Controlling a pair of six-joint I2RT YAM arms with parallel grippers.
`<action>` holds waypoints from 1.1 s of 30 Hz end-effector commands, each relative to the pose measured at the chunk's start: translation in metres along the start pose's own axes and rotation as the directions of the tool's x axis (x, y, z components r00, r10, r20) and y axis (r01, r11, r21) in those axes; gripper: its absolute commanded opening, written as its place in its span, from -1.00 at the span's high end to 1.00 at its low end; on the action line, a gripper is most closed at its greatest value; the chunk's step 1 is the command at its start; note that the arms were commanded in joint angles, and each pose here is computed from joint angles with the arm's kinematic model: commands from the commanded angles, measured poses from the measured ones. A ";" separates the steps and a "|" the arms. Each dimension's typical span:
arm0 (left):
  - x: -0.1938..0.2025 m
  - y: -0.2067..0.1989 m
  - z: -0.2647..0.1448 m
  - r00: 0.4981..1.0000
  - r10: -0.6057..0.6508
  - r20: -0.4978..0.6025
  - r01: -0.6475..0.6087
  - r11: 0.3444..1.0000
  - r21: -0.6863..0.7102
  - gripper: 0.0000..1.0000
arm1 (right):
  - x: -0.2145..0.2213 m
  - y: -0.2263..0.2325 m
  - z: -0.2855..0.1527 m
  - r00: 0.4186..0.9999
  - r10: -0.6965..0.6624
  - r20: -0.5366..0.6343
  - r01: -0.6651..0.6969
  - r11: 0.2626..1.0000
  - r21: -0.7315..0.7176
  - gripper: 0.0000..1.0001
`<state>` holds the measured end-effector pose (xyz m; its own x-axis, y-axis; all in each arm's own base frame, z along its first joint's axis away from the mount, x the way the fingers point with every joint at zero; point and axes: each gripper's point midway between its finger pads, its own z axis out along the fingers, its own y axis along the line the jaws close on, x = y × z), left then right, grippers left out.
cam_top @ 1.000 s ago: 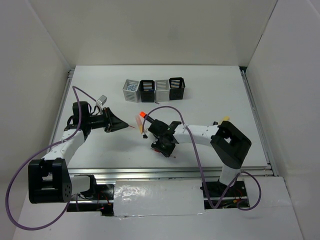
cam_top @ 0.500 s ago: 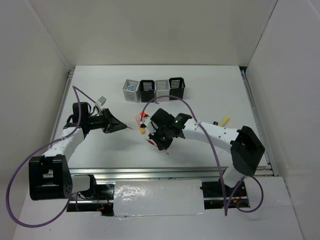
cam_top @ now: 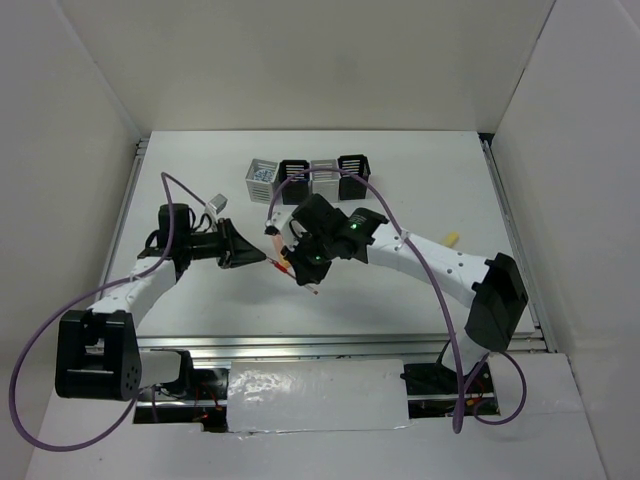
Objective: Sort the stationery into containers
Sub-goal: Pick up the pen from the center of the board, then close the pen cap on the pen.
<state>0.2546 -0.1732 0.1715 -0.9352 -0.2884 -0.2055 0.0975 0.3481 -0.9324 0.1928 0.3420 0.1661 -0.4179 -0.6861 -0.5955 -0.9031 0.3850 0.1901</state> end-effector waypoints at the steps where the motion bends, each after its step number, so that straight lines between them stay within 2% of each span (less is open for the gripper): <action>1: -0.004 -0.011 -0.002 0.999 -0.042 -0.001 0.042 0.996 0.082 1.00 | 0.003 0.006 -0.006 1.000 -0.011 -0.005 0.011 1.000 -0.007 1.00; 4: -0.014 -0.006 -0.008 0.995 -0.095 0.021 0.093 0.991 0.100 1.00 | 0.008 0.006 -0.007 1.000 -0.019 -0.012 0.019 1.000 0.005 1.00; 22: 0.000 -0.019 -0.007 0.997 -0.053 -0.057 0.060 0.990 0.129 1.00 | 0.017 0.000 0.004 0.998 -0.022 -0.054 0.024 0.999 0.032 1.00; 33: -0.001 -0.022 -0.007 0.998 -0.037 -0.047 0.043 0.990 0.135 1.00 | 0.020 0.001 0.008 0.997 -0.017 -0.072 0.019 1.000 0.023 1.00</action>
<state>0.2515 -0.1725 0.1761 -0.9556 -0.2829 -0.0827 0.0160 0.2305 -0.9730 0.1890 0.3326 0.1482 -0.4165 -0.7252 -0.5482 -0.9033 0.3983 0.1594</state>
